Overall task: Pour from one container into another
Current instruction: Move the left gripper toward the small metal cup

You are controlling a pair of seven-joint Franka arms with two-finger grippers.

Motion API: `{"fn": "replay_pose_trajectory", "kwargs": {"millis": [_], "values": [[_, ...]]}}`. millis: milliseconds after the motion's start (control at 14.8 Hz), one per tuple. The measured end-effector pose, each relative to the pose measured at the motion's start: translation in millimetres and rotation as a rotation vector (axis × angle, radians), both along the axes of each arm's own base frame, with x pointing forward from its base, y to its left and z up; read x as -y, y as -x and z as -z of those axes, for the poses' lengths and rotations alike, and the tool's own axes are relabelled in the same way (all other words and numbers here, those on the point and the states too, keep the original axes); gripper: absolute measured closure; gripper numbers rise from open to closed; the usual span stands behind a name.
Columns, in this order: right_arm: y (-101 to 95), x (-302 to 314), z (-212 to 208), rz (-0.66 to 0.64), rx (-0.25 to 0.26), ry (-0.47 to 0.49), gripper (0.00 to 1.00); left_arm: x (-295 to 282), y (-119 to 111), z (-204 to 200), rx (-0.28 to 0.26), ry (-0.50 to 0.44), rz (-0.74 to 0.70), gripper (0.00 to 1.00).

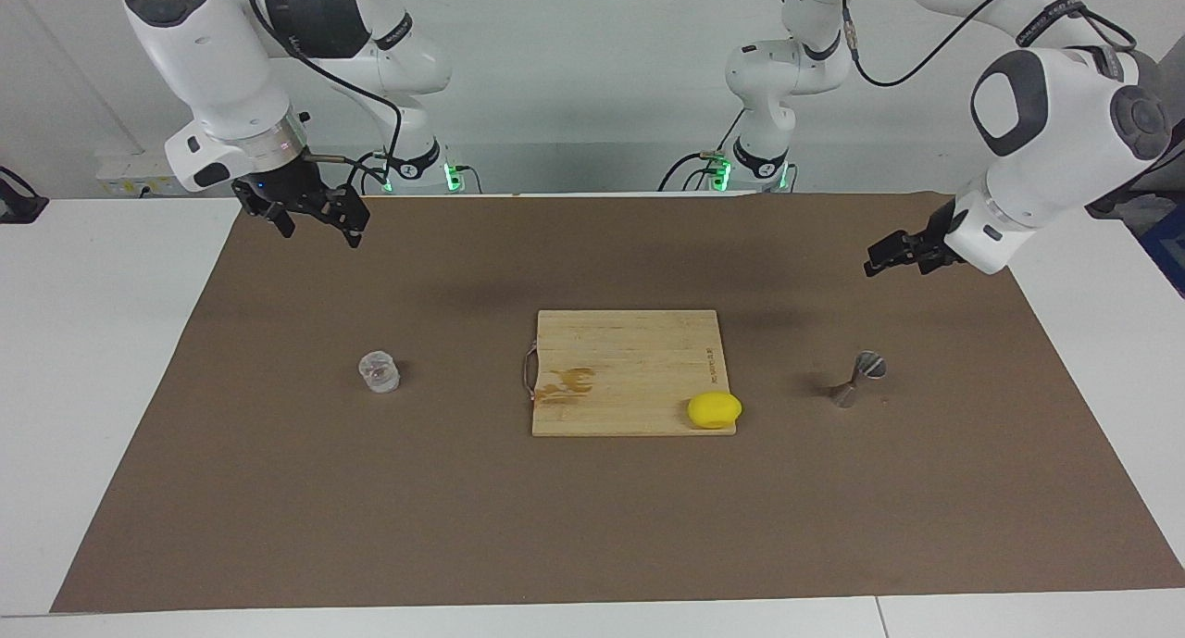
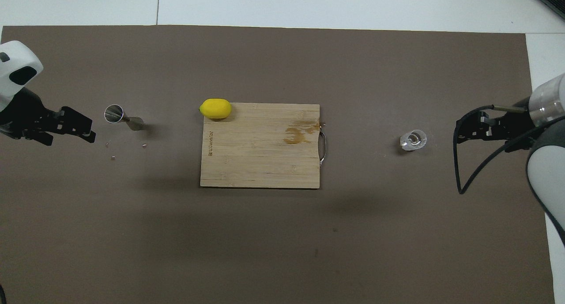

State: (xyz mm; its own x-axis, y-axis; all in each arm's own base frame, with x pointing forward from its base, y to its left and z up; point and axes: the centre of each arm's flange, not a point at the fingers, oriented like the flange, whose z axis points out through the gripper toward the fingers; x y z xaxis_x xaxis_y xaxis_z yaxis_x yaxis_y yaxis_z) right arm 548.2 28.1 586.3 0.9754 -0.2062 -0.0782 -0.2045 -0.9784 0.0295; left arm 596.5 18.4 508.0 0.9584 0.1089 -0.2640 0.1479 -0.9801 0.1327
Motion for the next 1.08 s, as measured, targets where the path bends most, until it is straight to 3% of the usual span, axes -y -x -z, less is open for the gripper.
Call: {"fn": "replay_pose_trajectory", "kwargs": {"millis": [136,339,678,1085], "values": [[0.0,0,0,0.0,0.0,0.0,0.0,-12,-5,2,0.008,0.037,-0.174,0.0],[0.0,0,0,0.0,0.0,0.0,0.0,-37,-8,20,-0.037,0.138,-0.523,0.0],[0.0,0,0,0.0,0.0,0.0,0.0,-77,-6,59,-0.174,0.265,-1.063,0.0],[0.0,0,0,0.0,0.0,0.0,0.0,-80,2,113,-0.35,0.361,-1.396,0.0]]}}
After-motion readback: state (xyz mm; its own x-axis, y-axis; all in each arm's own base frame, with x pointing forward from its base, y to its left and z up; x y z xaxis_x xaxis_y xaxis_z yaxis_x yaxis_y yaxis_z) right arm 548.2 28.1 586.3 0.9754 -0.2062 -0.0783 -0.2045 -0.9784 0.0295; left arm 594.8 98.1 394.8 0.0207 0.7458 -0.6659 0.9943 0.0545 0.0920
